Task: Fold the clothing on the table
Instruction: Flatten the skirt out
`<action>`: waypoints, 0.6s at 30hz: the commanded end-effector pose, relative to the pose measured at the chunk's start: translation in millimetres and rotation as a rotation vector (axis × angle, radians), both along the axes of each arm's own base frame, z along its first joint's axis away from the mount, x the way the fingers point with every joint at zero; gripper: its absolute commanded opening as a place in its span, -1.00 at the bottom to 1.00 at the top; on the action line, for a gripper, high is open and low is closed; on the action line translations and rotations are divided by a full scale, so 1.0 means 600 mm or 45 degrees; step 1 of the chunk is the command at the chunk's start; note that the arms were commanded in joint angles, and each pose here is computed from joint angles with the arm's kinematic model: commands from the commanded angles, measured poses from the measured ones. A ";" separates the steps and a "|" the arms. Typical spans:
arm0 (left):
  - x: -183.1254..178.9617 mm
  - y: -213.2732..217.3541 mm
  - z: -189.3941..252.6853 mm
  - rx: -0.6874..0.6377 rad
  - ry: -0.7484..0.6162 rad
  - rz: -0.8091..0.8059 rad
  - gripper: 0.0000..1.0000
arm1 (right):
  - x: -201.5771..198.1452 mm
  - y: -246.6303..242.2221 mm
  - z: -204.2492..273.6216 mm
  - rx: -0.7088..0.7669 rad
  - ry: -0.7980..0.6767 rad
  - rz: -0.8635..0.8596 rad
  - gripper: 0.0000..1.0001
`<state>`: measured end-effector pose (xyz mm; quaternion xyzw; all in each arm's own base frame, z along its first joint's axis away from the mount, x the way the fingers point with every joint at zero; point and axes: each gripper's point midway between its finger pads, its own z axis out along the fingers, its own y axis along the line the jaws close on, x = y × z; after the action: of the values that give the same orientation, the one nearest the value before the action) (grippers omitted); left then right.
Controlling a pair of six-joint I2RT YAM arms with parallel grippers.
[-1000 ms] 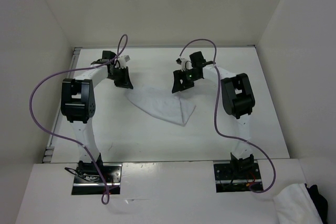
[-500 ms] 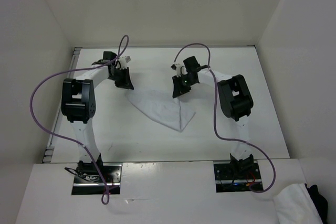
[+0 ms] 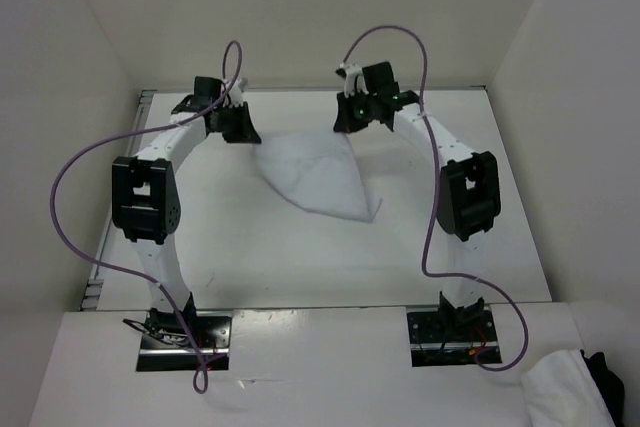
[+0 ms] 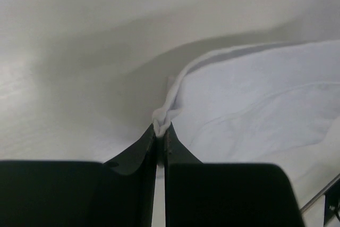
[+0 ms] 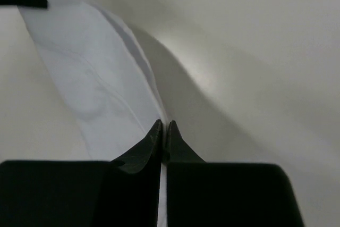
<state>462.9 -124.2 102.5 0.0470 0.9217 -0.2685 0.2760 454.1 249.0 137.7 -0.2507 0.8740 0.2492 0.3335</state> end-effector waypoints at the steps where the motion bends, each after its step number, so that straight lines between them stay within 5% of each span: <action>1: 0.089 -0.035 0.203 -0.084 -0.434 0.024 -1.00 | 0.121 -0.029 0.174 0.106 -0.331 -0.102 -1.00; 5: 0.125 -0.056 0.372 -0.136 -0.710 0.019 -1.00 | 0.152 -0.061 0.367 0.240 -0.591 -0.082 -1.00; 9: 0.064 -0.101 0.476 -0.158 -0.951 -0.025 -1.00 | 0.081 -0.072 0.399 0.204 -0.616 0.044 -1.00; 13: -0.021 -0.120 0.432 -0.149 -0.945 -0.036 -1.00 | 0.009 -0.094 0.369 0.132 -0.632 0.085 -1.00; 14: -0.039 -0.122 0.357 -0.131 -0.832 -0.031 -1.00 | -0.013 -0.093 0.295 0.101 -0.525 0.107 -1.00; 18: -0.118 -0.135 0.250 -0.142 -0.634 0.010 -0.94 | -0.100 -0.108 0.185 0.051 -0.382 0.143 -1.00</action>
<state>402.8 -208.2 308.0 0.1374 0.7742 -0.3045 0.5375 421.0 183.6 292.4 -0.3005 0.7848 0.2402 0.4858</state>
